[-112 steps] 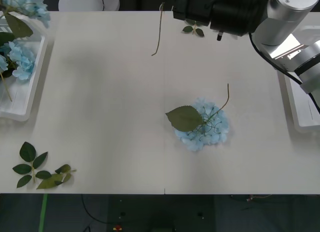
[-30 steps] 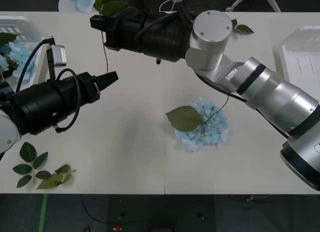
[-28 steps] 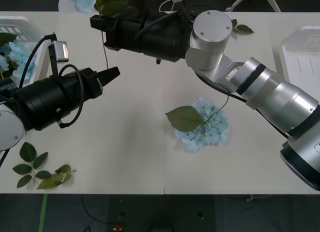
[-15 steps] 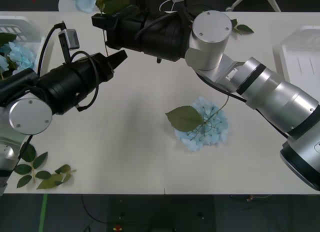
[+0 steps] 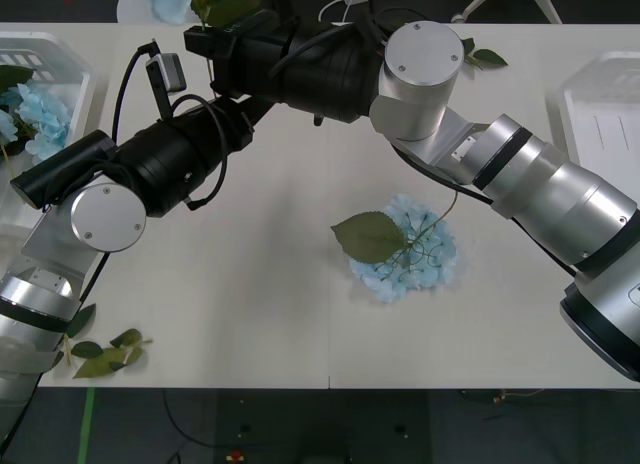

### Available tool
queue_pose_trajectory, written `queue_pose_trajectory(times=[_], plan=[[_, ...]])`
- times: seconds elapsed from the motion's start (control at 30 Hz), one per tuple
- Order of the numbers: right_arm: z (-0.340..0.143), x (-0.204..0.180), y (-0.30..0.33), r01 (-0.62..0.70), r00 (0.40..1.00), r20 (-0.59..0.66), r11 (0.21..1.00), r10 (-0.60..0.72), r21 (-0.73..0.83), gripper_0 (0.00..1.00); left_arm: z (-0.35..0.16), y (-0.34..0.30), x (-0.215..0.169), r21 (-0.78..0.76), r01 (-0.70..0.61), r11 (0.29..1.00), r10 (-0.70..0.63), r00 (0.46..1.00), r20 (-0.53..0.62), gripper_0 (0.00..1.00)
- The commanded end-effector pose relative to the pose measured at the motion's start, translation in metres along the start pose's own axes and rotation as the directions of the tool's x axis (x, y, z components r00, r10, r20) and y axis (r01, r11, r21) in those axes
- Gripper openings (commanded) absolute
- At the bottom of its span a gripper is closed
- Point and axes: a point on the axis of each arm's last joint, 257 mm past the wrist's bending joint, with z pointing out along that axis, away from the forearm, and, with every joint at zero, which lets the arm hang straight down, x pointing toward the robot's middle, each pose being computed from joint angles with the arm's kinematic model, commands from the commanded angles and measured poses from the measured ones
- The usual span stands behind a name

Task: Place the red flowers into the right box and the blue flowers into the left box. If a person shows an open palm, hand one flower to the person first, then continue sorting.

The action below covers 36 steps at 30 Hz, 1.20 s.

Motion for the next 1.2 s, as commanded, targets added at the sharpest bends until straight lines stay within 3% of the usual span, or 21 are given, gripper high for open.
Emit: queue_pose_trajectory(times=[0.03,0.1,0.13,0.17,0.77,0.9,1.03,1.2], plan=[[0.018,-0.033,0.034,0.100,0.995,0.037,0.993,-0.098,-0.061,0.00,0.012,-0.025,-0.019,0.045,0.016,0.999,-0.018,0.999,0.041,1.00],[0.018,-0.033,0.033,0.104,0.994,0.037,0.993,-0.102,-0.057,0.00,0.012,-0.025,-0.019,0.043,0.015,0.999,-0.017,0.999,0.044,0.45],[0.017,-0.033,0.032,0.108,0.994,0.037,0.993,-0.106,-0.053,0.00,0.012,-0.025,-0.019,0.043,0.015,0.999,-0.017,0.999,0.045,0.11],[0.017,-0.033,0.031,0.108,0.994,0.036,0.993,-0.107,-0.052,0.00,0.012,-0.023,-0.018,0.039,0.017,0.999,-0.018,0.999,0.043,0.00],[0.015,-0.032,0.024,0.121,0.992,0.031,0.992,-0.120,-0.035,0.00,0.012,-0.020,-0.018,0.033,0.011,0.999,-0.012,0.999,0.041,0.00],[0.015,-0.034,0.019,0.130,0.991,0.038,0.991,-0.129,-0.016,0.41,0.012,-0.020,-0.016,0.032,0.013,0.999,-0.015,0.999,0.040,0.00],[0.012,-0.037,0.015,0.135,0.990,0.039,0.991,-0.134,-0.006,0.70,0.012,-0.019,-0.017,0.029,0.009,1.000,-0.010,0.999,0.042,0.00],[0.010,-0.038,0.014,0.128,0.991,0.040,0.992,-0.128,-0.009,0.83,0.008,-0.006,-0.022,0.005,-0.006,1.000,0.006,0.999,0.043,0.00]])
